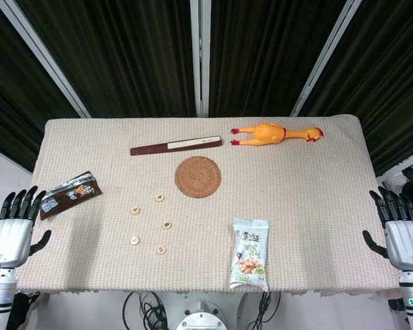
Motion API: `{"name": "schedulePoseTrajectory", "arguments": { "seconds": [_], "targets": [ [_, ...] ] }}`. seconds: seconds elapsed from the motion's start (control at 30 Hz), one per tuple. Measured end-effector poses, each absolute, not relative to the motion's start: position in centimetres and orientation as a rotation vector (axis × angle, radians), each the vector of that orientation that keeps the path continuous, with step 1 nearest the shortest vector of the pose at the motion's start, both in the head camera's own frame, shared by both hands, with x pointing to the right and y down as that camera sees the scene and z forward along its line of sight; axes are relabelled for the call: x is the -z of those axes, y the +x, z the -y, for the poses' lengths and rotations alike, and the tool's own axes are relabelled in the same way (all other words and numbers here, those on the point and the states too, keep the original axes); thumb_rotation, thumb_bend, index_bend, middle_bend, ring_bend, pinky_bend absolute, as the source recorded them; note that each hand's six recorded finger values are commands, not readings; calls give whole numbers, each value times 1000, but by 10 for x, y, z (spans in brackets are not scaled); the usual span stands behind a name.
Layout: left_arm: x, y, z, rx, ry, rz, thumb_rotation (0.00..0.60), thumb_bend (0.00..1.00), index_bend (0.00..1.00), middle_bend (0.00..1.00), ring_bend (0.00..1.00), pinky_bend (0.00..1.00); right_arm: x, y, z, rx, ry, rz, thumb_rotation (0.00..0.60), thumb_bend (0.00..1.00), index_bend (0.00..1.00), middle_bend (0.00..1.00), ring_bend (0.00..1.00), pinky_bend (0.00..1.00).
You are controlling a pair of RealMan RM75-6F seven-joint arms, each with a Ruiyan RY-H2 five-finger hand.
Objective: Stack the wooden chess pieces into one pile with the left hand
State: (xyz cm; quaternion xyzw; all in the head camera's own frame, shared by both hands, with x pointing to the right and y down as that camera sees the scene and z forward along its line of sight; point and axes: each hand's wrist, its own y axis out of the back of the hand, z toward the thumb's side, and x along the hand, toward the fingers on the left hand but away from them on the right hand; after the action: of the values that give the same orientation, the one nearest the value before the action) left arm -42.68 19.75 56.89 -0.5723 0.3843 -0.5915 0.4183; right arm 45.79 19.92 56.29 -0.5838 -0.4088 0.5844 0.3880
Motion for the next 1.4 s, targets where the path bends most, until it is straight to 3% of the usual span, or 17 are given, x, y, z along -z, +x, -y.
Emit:
{"name": "schedulePoseTrajectory", "arguments": {
  "seconds": [0.5, 0.93, 1.4],
  "targets": [
    [-580, -410, -201, 1485, -1535, -916, 600, 264, 83, 0, 0, 0, -558, 460, -199, -1478, -1474, 1070, 600, 244, 0, 0, 0, 0],
    [-631, -345, -249, 1461, -1811, -663, 600, 264, 110, 13, 0, 0, -558, 461, -198, -1471, -1498, 1069, 600, 244, 0, 0, 0, 0],
    [-672, -319, -255, 1432, -1928, -618, 600, 301, 190, 34, 0, 0, -549, 461, -202, -1430, -1503, 1119, 600, 244, 0, 0, 0, 0]
  ]
}}
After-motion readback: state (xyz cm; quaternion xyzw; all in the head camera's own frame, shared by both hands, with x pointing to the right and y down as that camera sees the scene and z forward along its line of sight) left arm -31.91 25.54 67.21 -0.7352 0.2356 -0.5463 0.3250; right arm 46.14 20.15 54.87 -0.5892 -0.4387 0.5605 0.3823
